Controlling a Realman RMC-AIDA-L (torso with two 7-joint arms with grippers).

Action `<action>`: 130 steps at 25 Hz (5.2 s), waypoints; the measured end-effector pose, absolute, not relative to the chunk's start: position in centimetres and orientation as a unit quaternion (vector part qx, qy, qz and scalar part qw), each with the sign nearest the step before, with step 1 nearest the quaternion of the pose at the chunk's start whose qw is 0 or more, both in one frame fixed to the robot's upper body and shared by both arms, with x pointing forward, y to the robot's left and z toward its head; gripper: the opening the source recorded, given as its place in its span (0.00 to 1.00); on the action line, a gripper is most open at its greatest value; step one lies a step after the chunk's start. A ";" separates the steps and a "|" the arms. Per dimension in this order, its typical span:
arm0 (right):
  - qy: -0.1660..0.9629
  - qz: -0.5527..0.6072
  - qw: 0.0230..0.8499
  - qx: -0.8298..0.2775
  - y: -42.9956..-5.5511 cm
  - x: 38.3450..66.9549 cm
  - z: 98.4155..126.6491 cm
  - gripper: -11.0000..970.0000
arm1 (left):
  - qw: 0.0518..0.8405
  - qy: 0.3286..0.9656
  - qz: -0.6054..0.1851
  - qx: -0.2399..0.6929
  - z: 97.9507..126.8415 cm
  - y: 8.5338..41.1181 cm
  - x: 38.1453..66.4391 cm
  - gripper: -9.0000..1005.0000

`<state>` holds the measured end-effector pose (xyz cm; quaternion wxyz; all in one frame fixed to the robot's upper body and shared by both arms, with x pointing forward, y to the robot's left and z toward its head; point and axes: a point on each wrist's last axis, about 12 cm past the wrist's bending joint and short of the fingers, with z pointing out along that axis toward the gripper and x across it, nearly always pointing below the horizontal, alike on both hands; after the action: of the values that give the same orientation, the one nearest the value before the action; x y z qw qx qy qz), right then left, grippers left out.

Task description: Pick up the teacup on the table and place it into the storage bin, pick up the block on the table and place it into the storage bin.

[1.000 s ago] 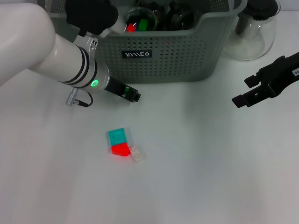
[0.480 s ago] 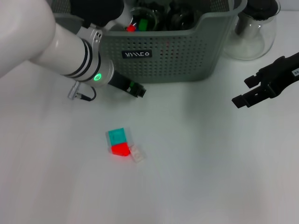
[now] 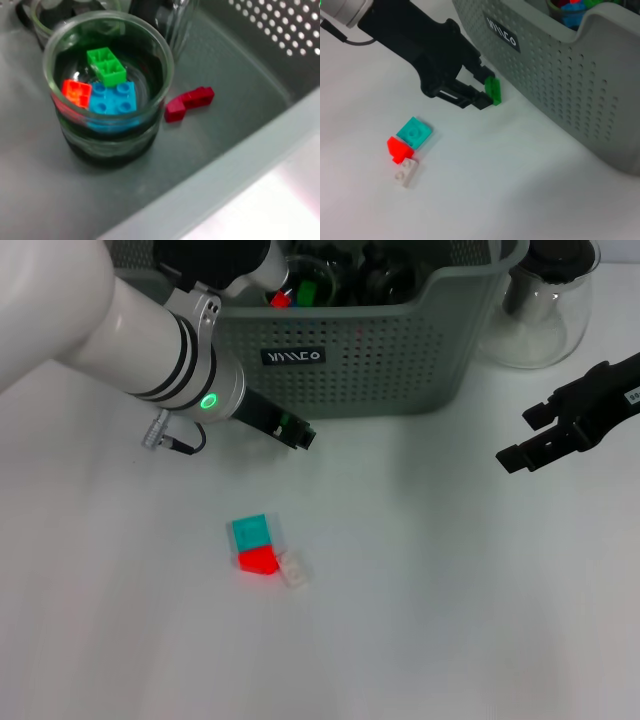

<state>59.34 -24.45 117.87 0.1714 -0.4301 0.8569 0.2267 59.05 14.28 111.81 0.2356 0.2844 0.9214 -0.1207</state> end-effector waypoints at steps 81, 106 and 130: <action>0.860 0.259 0.172 -0.405 -22.9 59.6 114.4 0.85 | 0.230 0.781 -0.265 0.517 119.1 21.7 51.7 0.88; 0.871 0.281 0.165 -0.369 -23.2 59.3 113.6 0.85 | 0.176 0.694 -0.053 0.696 116.6 19.4 55.5 0.88; 0.876 0.362 0.164 -0.275 -22.0 58.8 110.8 0.85 | 0.101 0.430 0.071 0.895 114.8 14.4 55.2 0.87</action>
<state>58.77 -22.01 110.76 0.1636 -0.2751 0.8756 0.3618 55.16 14.42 114.76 0.1008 0.8946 0.4295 0.0705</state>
